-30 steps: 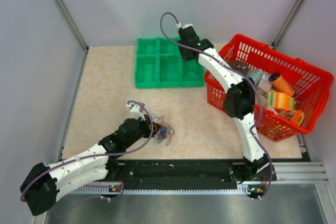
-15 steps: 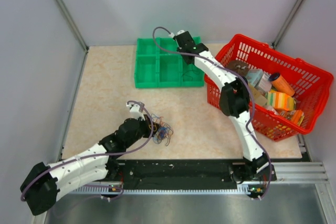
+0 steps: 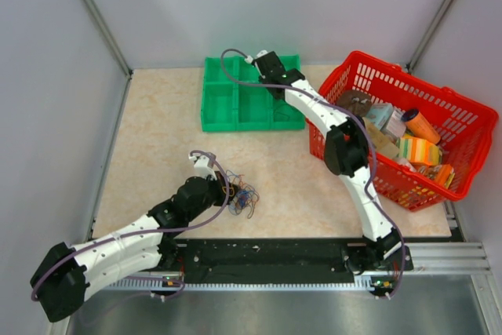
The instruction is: Untangle the cables
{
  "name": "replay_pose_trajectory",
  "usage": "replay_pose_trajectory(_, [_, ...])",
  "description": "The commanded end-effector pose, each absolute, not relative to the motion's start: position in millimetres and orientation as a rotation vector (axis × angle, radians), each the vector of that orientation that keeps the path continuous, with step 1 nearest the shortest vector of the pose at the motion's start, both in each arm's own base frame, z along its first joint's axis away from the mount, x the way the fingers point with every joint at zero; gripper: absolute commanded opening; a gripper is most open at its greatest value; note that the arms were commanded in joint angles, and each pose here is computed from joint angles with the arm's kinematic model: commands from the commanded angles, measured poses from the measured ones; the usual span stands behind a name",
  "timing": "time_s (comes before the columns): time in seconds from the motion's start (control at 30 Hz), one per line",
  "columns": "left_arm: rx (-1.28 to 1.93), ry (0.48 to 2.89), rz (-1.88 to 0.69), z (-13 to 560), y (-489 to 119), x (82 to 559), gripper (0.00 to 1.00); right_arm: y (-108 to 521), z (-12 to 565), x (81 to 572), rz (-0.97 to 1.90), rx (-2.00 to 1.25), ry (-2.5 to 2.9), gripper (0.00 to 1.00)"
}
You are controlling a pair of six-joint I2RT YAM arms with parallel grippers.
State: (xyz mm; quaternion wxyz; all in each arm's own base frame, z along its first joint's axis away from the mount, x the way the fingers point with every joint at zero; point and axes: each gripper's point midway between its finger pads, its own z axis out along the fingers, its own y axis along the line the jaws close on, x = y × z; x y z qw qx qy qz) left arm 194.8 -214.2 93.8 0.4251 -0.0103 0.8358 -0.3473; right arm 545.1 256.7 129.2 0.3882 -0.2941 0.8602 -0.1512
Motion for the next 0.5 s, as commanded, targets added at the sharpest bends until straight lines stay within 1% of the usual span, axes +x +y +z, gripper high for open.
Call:
replay_pose_trajectory(0.0, [-0.037,2.028,-0.897,111.7,-217.6,201.6,0.0,263.1,128.1,550.4,-0.381,-0.73,2.168,0.31])
replay_pose_trajectory(0.03, [-0.035,2.027,-0.897,112.0,-217.7,201.7,0.0,261.6,126.3,550.6,-0.394,-0.733,2.169,0.3])
replay_pose_trajectory(0.13, [-0.031,2.031,-0.894,110.1,-217.3,201.1,0.0,259.1,127.7,551.6,-0.415,-0.732,2.165,0.25])
replay_pose_trajectory(0.43, [-0.03,2.031,-0.899,111.8,-219.2,202.1,0.0,263.3,117.7,553.8,-0.396,-0.757,2.169,0.24])
replay_pose_trajectory(0.47, [-0.028,2.03,-0.9,112.4,-219.5,202.1,0.0,262.8,116.1,553.9,-0.401,-0.757,2.171,0.2])
